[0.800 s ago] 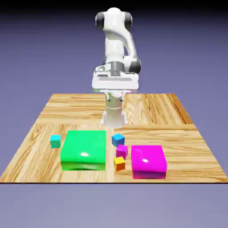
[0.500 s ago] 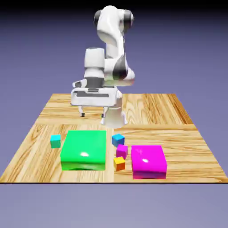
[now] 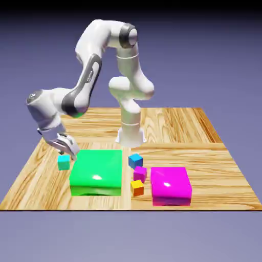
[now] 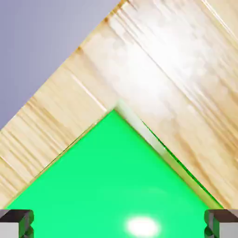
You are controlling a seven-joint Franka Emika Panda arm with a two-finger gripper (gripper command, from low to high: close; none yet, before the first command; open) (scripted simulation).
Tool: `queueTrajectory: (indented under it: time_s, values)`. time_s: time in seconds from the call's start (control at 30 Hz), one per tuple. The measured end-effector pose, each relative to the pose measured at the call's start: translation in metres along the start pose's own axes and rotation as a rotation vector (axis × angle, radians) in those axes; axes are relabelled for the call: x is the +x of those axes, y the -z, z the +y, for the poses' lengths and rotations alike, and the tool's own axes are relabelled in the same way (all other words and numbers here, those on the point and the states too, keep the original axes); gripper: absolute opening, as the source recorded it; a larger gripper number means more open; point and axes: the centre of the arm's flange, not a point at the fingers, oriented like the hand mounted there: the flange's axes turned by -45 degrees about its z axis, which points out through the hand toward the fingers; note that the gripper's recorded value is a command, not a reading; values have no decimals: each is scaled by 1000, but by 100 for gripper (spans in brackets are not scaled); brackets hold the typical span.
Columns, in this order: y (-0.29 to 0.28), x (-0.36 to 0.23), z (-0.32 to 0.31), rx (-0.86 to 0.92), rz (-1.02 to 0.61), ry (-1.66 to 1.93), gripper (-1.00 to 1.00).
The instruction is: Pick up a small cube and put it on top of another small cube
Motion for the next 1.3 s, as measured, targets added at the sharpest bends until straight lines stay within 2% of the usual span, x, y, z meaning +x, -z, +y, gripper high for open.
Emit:
queueTrajectory:
  time_s: [0.3, 0.63, 0.83, 0.87, 0.93, 1.1, 1.23, 1.27, 1.3]
  values:
    - [-50, 52, 120, 134, -378, -264, 0]
    - [-121, 64, 246, 340, -791, -470, 0]
    - [-169, 44, 227, 340, -791, -470, 0]
    - [-172, 42, 226, 340, -791, -470, -100]
    - [-172, 42, 225, 341, -791, -471, -100]
    - [-124, 63, 245, 341, -791, -471, -100]
    - [-157, 59, 143, 126, -847, -278, -100]
    - [-162, 70, 126, 74, -808, -226, -100]
    - [-142, 78, 104, 87, -762, -190, -100]
